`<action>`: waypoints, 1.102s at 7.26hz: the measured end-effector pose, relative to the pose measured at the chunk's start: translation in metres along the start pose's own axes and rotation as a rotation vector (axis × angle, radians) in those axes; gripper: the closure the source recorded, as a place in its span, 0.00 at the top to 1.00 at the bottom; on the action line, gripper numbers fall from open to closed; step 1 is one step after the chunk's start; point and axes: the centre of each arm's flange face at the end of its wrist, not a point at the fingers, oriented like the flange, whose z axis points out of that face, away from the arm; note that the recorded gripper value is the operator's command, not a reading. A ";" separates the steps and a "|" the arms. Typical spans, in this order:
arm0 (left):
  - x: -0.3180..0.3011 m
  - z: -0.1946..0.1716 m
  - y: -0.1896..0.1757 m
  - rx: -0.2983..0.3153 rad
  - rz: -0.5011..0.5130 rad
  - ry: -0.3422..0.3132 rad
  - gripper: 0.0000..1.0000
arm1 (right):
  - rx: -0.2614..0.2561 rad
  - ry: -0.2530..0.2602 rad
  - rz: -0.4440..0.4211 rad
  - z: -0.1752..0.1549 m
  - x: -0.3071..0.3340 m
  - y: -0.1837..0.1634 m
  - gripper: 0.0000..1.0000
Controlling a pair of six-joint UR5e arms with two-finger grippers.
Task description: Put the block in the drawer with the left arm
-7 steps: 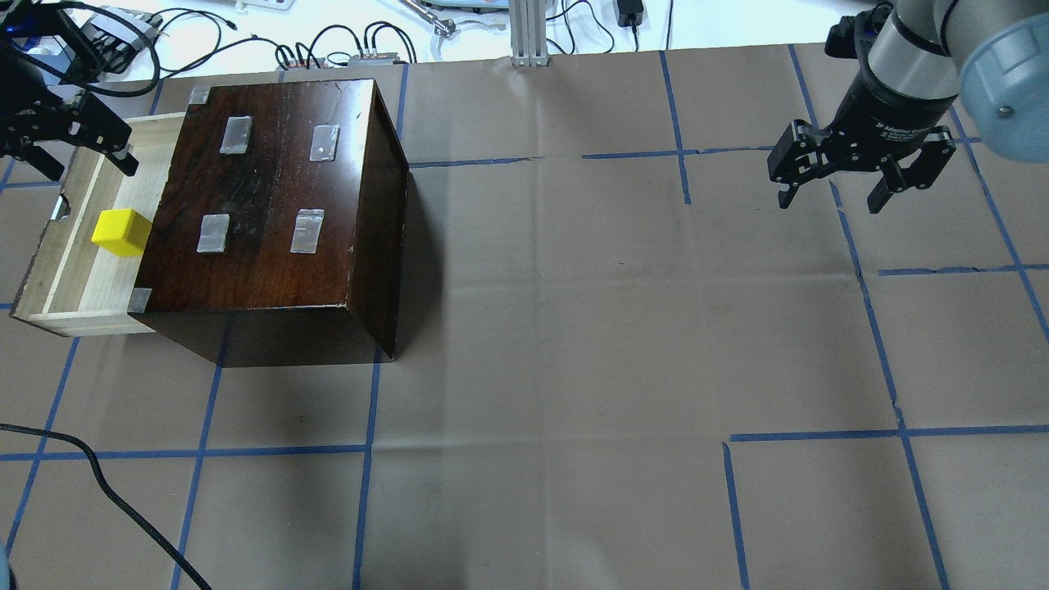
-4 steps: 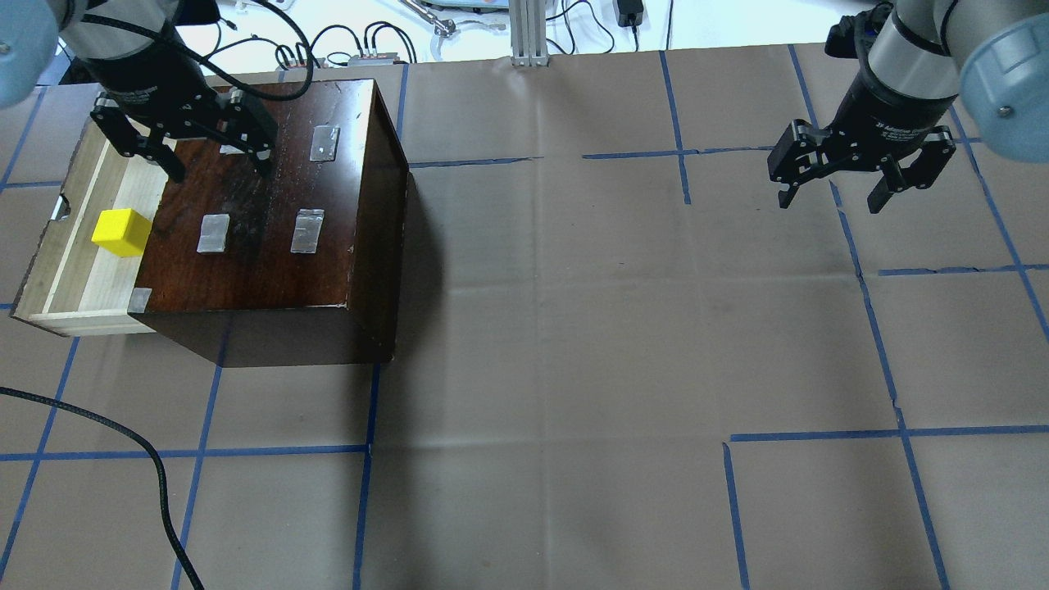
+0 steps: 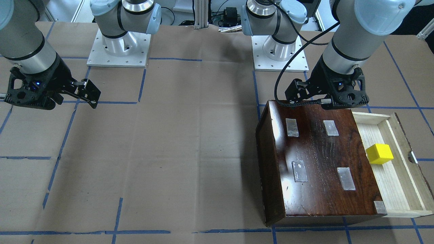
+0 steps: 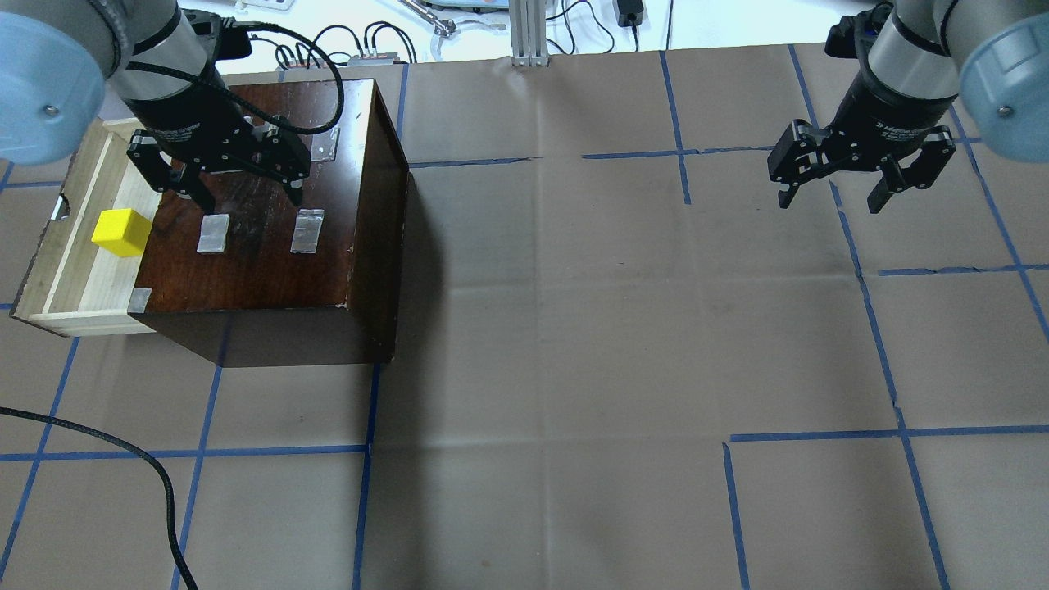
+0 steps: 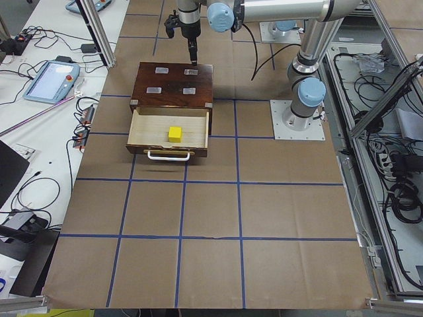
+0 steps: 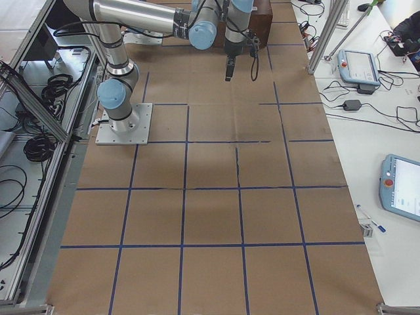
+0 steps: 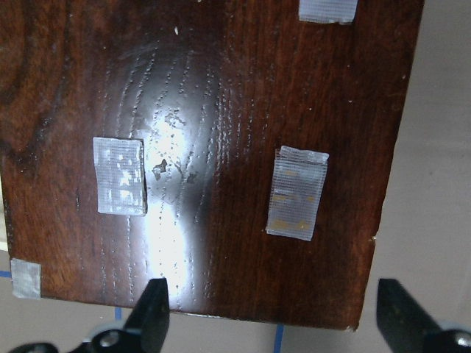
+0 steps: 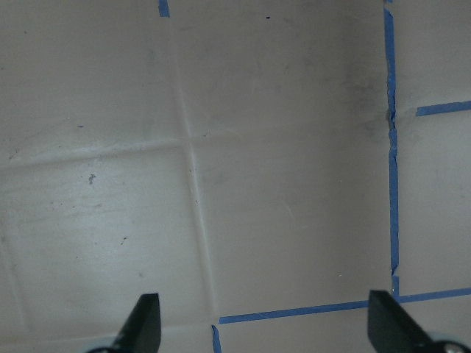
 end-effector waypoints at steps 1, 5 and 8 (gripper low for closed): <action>0.002 0.003 -0.001 -0.003 0.012 0.006 0.99 | 0.000 0.000 0.000 0.000 0.000 0.000 1.00; 0.008 0.017 -0.017 0.015 0.072 0.046 0.99 | -0.001 0.000 -0.001 0.000 0.000 0.000 1.00; 0.008 0.018 -0.012 0.012 0.076 0.043 0.99 | 0.000 0.000 -0.001 0.000 0.000 0.000 1.00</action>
